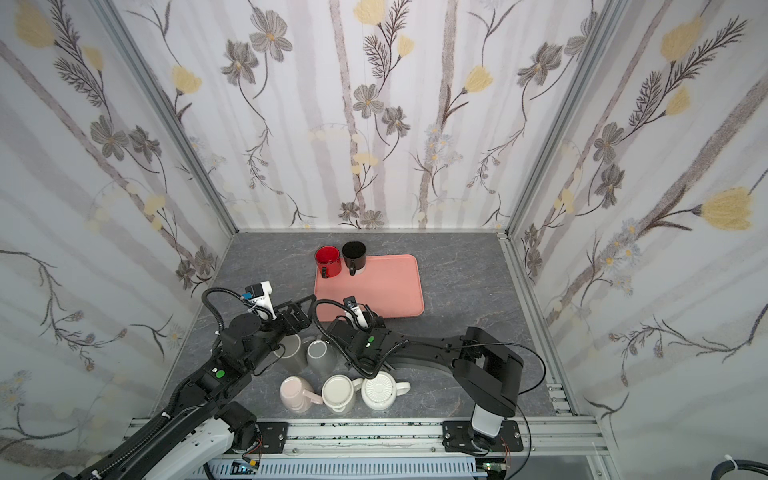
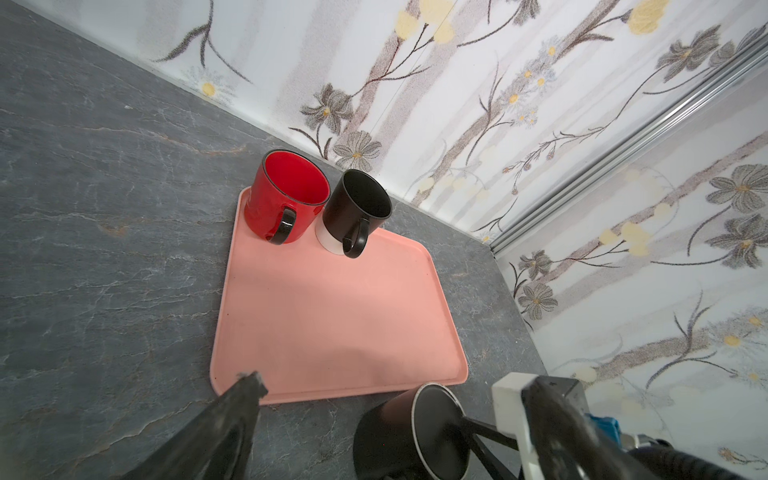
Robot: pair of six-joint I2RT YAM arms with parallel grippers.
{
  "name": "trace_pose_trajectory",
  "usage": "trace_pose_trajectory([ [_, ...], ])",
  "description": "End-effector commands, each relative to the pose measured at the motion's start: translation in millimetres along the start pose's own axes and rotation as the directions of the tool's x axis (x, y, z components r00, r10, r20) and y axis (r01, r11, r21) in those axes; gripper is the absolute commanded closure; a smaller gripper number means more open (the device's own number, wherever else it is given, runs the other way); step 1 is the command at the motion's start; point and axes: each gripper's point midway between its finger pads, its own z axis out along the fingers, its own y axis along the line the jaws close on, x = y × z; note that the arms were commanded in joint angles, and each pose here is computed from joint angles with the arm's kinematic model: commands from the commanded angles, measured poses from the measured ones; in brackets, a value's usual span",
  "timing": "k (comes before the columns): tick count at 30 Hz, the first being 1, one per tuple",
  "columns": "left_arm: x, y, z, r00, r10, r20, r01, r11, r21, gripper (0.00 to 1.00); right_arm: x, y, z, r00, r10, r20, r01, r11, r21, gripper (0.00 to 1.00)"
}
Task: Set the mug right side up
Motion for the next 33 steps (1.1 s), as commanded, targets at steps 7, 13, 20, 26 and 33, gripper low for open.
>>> trace_pose_trajectory([
  [7, -3.2, -2.3, 0.9, 1.0, -0.002, 0.012, 0.002, 1.0, 0.011, 0.0, 30.8, -62.8, -23.8, 0.988, 0.149, -0.039, -0.148, 0.989, 0.03, 0.0],
  [13, -1.9, -0.8, 1.6, 1.0, -0.002, 0.012, 0.002, 1.0, 0.011, 0.0, 32.5, -78.0, -45.4, 0.971, 0.235, -0.037, -0.238, 0.968, -0.083, 0.0],
  [20, 10.6, -27.4, 12.5, 0.996, 0.04, -0.085, -0.029, 0.991, 0.132, 0.07, 10.0, -96.4, -75.7, 0.934, 0.358, -0.002, -0.353, 0.919, -0.175, 0.0],
  [26, 47.9, -62.1, 33.6, 0.941, 0.186, -0.283, -0.122, 0.966, 0.229, 0.24, 24.0, -123.3, -78.0, 0.917, 0.397, -0.04, -0.399, 0.907, -0.136, 0.11],
  [33, 124.5, -82.3, 45.9, 0.796, 0.407, -0.448, -0.305, 0.909, 0.284, 0.26, 27.0, -139.7, -80.1, 0.894, 0.448, -0.018, -0.446, 0.885, -0.135, 0.13],
])
